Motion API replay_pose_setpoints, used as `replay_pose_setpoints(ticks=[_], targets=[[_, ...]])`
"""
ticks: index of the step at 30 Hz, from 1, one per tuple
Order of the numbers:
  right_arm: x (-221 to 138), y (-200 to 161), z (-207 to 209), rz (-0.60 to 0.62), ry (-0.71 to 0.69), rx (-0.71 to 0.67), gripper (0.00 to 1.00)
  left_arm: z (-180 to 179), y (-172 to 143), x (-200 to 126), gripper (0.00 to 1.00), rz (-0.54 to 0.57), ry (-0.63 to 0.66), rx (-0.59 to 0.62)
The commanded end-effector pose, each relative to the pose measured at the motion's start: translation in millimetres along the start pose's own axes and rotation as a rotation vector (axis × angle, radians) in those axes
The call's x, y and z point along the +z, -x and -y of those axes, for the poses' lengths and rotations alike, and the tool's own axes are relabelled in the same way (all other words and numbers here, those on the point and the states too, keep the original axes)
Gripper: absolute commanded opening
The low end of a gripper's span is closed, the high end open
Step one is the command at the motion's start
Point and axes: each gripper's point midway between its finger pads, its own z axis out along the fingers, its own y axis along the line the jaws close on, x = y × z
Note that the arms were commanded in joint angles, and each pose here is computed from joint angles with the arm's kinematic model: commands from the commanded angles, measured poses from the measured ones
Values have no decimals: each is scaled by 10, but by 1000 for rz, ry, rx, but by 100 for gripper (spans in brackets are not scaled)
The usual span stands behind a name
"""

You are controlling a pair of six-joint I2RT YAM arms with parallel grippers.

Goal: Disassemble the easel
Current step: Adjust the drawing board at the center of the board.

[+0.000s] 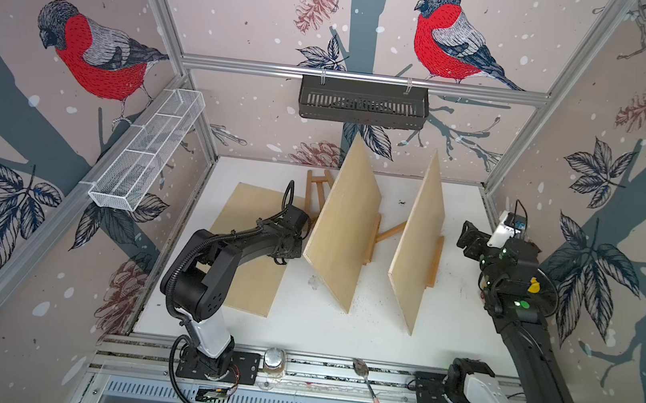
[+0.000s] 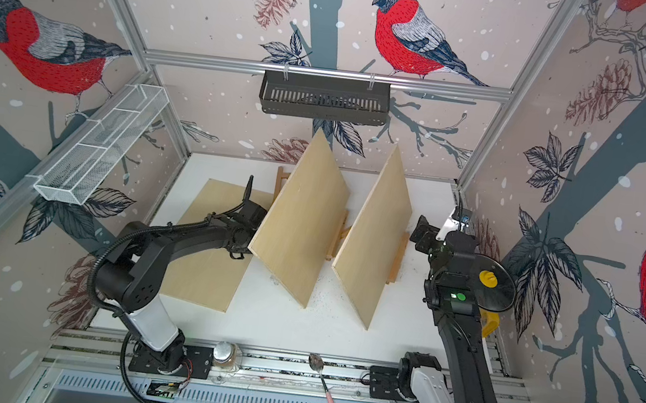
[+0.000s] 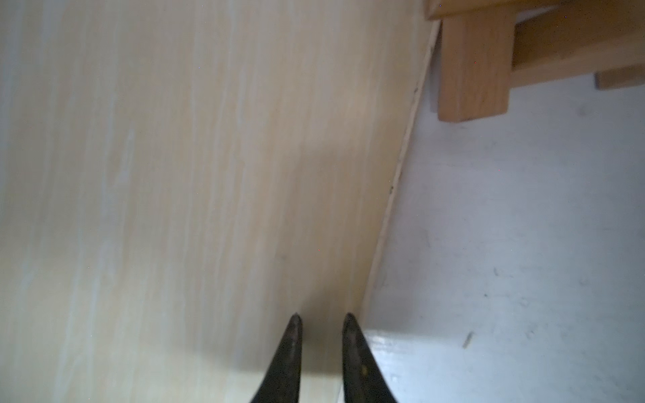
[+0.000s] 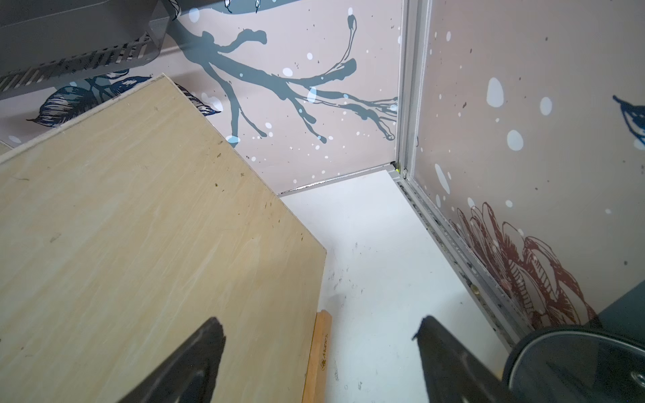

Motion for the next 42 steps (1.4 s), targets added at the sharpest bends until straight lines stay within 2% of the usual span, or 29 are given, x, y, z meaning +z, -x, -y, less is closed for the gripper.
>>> replay_pose_setpoints(ticks=[1, 9, 15, 26, 42], targets=[[-8, 16, -11, 7, 6, 4, 88, -86, -381, -13, 27, -136, 32, 10], [-17, 3, -13, 6, 9, 4, 88, -122, -479, 13, 26, -150, 45, 4], [-23, -1, -7, 8, 6, 4, 88, -213, -535, 64, 22, -164, 104, 8], [-12, -36, -11, 4, 11, 4, 89, -213, -603, 42, 25, -180, 141, 29], [-41, -29, -30, 15, 24, 5, 89, -334, -737, 50, 21, -200, 216, 27]])
